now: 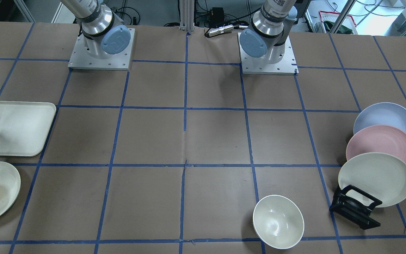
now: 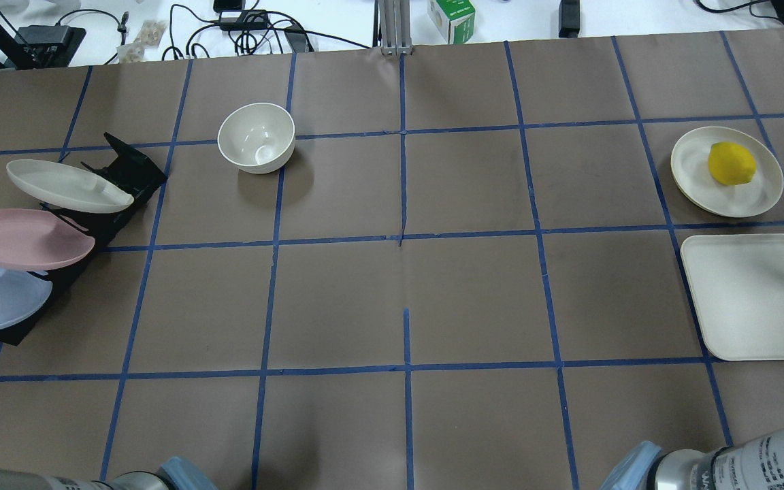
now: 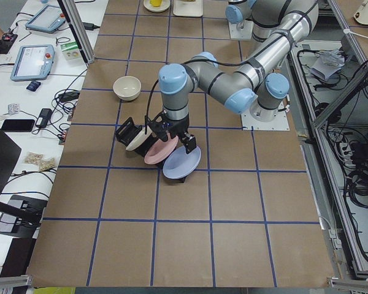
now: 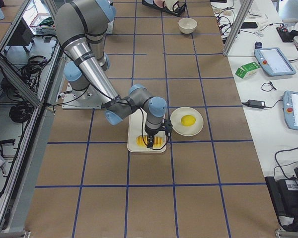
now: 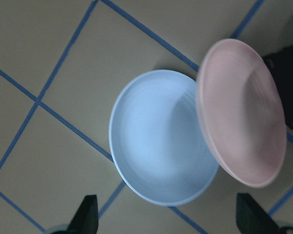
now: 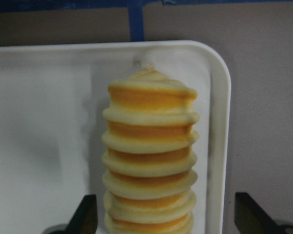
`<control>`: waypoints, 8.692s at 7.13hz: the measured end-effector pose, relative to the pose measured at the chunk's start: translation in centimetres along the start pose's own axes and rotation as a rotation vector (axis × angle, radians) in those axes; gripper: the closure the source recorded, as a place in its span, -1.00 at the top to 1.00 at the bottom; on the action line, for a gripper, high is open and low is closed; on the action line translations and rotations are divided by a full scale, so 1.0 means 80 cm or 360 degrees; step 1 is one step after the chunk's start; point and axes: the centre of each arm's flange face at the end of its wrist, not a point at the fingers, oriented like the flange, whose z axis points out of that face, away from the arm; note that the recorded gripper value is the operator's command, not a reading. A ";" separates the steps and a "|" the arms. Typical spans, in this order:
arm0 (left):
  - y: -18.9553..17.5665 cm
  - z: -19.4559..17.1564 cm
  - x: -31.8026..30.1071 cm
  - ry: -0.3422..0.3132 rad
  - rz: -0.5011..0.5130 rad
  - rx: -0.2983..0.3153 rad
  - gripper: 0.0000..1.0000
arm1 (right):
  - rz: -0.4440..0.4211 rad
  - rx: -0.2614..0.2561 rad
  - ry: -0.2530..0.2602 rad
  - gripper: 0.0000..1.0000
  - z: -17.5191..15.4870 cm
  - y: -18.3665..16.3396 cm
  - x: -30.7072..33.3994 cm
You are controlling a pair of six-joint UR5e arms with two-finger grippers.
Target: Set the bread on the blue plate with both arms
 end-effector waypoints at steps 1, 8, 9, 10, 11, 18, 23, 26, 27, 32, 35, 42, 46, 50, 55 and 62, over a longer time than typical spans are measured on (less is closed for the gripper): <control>-0.010 0.041 -0.012 -0.0003 -0.0155 0.0015 1.00 | 0.0022 -0.0015 -0.0016 0.97 0.011 -0.001 0.001; 0.017 0.150 -0.039 0.0035 -0.0327 -0.0227 0.61 | 0.0047 -0.0068 -0.0008 -1.00 0.002 -0.004 -0.004; 0.017 0.151 -0.038 0.0052 -0.0334 -0.0230 0.34 | 0.0029 -0.0062 -0.0003 -1.00 -0.023 -0.002 -0.013; 0.017 0.151 -0.037 0.0066 -0.0339 -0.0230 0.00 | -0.0004 -0.0061 -0.0009 -1.00 -0.061 0.005 -0.032; 0.017 0.151 -0.036 0.0090 -0.0344 -0.0231 -0.32 | -0.0056 -0.0055 -0.0007 -1.00 -0.103 0.011 -0.062; 0.017 0.130 -0.052 0.0181 -0.0411 -0.0217 -0.92 | -0.0102 0.0084 -0.0105 -1.00 -0.251 0.016 -0.352; 0.026 0.083 -0.066 0.0173 -0.0437 -0.0135 -0.91 | -0.0038 0.0085 -0.0144 -1.00 -0.270 0.033 -0.435; 0.040 0.005 -0.064 0.0170 -0.0413 -0.0133 -0.98 | -0.0008 0.0104 -0.0172 -1.00 -0.277 0.040 -0.459; 0.046 -0.018 -0.066 0.0141 -0.0406 -0.0128 -0.98 | 0.0007 0.0109 -0.0170 -1.00 -0.280 0.042 -0.474; 0.088 -0.145 -0.069 0.0114 -0.0289 -0.0025 -0.98 | -0.0005 0.0104 -0.0172 -1.00 -0.279 0.048 -0.496; 0.136 -0.189 0.090 0.0488 0.0198 -0.0008 -0.99 | -0.0005 0.0099 -0.0171 -1.00 -0.277 0.047 -0.497; 0.393 -0.053 0.496 0.0996 0.1078 -0.0168 -1.00 | -0.0016 0.0073 -0.0175 -1.00 -0.267 0.052 -0.500; 0.425 0.062 0.541 0.1168 0.1085 -0.0364 -1.00 | -0.0025 0.0096 -0.0207 -1.00 -0.272 0.056 -0.507; 0.414 0.135 0.575 0.1174 0.1136 -0.0357 -1.00 | -0.0040 0.0142 -0.0222 -1.00 -0.277 0.056 -0.514; 0.430 0.172 0.613 0.1213 0.1226 -0.0240 0.86 | -0.0066 0.0257 -0.0268 -1.00 -0.240 0.006 -0.620; 0.355 0.010 0.584 0.1284 0.1191 0.0099 1.00 | 0.0166 0.0210 -0.0292 -1.00 -0.171 -0.041 -0.829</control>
